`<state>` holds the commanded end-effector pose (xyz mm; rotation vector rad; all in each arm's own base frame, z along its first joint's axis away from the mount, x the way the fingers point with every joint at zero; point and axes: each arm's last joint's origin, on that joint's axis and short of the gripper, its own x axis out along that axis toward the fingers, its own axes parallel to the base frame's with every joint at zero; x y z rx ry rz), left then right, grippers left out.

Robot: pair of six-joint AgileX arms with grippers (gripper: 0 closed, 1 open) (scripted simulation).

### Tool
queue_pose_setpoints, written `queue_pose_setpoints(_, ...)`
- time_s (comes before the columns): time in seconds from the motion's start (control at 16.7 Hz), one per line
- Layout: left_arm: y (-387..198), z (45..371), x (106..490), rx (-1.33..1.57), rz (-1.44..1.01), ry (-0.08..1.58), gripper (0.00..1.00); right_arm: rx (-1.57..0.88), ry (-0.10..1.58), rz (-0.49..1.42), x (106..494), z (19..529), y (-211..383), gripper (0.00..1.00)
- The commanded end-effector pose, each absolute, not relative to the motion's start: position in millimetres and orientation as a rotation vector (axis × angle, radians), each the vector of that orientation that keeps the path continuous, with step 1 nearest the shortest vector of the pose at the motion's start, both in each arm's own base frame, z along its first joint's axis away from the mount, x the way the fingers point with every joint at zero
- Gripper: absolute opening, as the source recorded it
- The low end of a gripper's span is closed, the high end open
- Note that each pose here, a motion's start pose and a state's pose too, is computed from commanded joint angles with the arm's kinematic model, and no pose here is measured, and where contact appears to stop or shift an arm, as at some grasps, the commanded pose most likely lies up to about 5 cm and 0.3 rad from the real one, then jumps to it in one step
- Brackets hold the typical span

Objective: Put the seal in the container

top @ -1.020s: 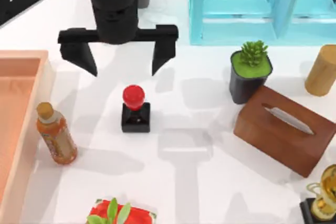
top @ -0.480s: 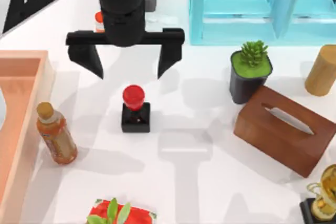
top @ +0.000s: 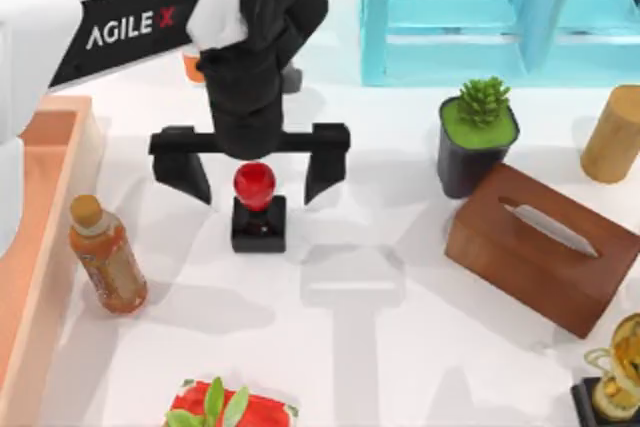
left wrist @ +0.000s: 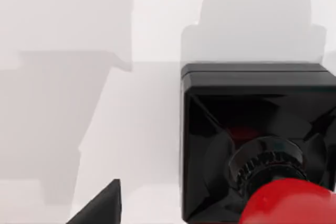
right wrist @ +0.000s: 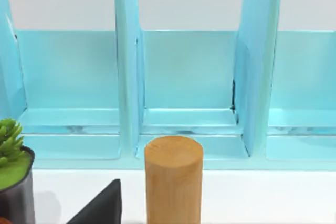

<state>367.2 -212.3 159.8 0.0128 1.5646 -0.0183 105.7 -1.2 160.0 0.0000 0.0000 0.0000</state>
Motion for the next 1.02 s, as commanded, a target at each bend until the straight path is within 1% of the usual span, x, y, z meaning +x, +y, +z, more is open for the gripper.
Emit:
queue_pose_setpoints(0.12, -212.2, 149.5, 366.0, 0.016, -0.016, 1.57, 1.0, 0.0, 0.0, 0.0, 105.7, 160.0, -1.2, 1.0)
queue_pose_setpoints(0.36, -212.2, 149.1, 366.0, 0.016, -0.016, 1.571, 1.0, 0.0, 0.0, 0.0, 105.7, 160.0, -1.2, 1.0)
queue_pose_setpoints(1.02, -212.2, 149.1, 366.0, 0.016, -0.016, 1.571, 0.17, 0.0, 0.0, 0.0, 105.7, 160.0, -1.2, 1.0)
